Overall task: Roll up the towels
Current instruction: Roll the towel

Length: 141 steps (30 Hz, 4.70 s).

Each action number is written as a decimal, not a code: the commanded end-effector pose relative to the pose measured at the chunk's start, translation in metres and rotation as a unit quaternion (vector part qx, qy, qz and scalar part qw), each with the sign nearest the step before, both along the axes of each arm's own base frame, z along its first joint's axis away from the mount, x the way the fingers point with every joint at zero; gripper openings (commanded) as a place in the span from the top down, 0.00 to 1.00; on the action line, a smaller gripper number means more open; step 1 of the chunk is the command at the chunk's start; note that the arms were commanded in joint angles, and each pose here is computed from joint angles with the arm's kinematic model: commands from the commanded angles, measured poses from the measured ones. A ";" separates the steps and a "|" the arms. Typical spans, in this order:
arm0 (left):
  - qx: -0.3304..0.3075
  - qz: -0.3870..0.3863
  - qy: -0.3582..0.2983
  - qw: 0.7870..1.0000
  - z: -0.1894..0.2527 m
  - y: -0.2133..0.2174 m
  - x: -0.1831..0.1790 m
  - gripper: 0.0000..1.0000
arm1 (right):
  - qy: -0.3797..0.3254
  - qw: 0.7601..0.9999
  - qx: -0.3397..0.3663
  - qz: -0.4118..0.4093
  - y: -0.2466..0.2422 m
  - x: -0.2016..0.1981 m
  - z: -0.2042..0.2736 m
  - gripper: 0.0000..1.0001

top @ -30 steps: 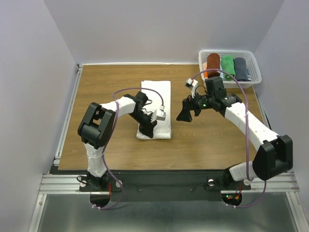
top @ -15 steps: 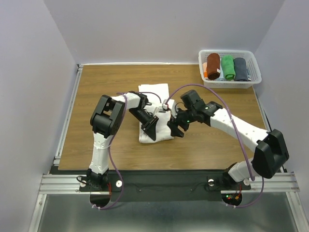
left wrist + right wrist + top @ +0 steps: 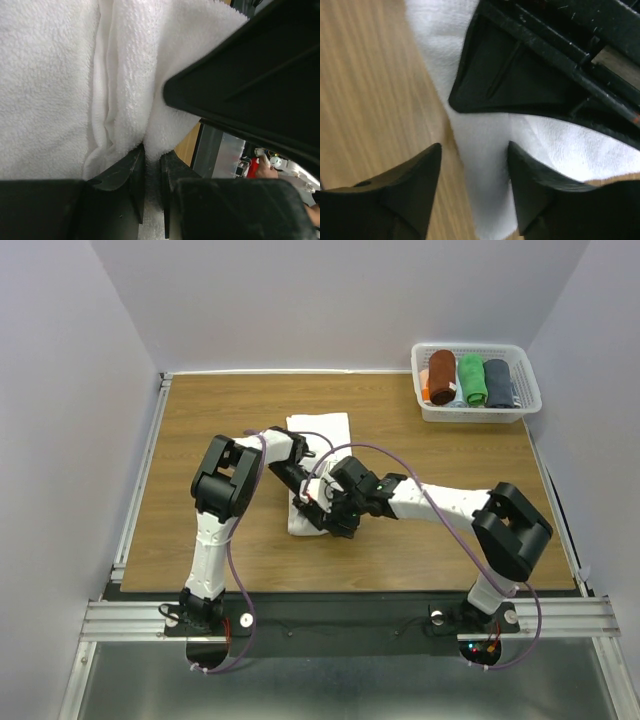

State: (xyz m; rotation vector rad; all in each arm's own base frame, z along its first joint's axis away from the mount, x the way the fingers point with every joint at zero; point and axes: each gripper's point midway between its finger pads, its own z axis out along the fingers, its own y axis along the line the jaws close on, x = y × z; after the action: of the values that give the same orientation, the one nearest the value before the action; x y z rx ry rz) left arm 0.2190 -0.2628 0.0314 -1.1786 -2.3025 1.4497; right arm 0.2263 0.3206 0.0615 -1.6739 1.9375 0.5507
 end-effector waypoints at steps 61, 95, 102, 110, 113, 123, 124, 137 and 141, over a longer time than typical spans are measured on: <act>-0.032 -0.172 -0.711 0.681 0.084 0.053 -0.041 0.08 | 0.579 0.809 0.050 -0.090 0.000 -0.032 -0.059 0.99; 0.055 -0.268 -0.499 0.822 -0.024 0.043 -0.081 1.00 | 0.534 0.823 0.131 -0.142 -0.022 0.051 0.015 0.45; 0.029 -0.249 -0.386 0.888 -0.010 0.032 -0.066 1.00 | 0.415 0.869 0.183 -0.200 -0.067 0.107 0.082 0.27; 0.012 -0.259 -0.245 0.934 -0.011 0.041 -0.062 0.98 | 0.264 0.920 0.201 -0.209 -0.115 0.102 0.136 0.26; 0.011 -0.245 -0.207 0.947 -0.015 0.043 -0.049 0.98 | 0.214 0.938 0.191 -0.192 -0.124 0.084 0.142 0.26; 0.021 -0.204 -0.148 0.967 -0.043 0.044 0.009 0.94 | 0.068 0.985 0.111 -0.111 -0.078 0.041 0.128 0.35; 0.023 -0.203 -0.149 0.968 -0.044 0.044 0.012 0.94 | 0.044 0.988 0.091 -0.117 -0.076 0.044 0.122 0.35; 0.024 -0.190 -0.154 0.969 -0.056 0.035 0.034 0.85 | -0.141 0.990 -0.007 -0.003 0.012 0.038 0.040 0.31; 0.023 -0.185 -0.155 0.970 -0.055 0.034 0.037 0.84 | -0.136 0.991 -0.014 0.008 0.019 0.036 0.017 0.31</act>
State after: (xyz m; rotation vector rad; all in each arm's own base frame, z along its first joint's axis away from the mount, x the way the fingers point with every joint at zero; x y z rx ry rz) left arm 0.2332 -0.2563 0.0394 -1.6150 -2.1174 1.4273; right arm 0.2386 0.3247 0.0711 -1.7366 1.8492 0.3578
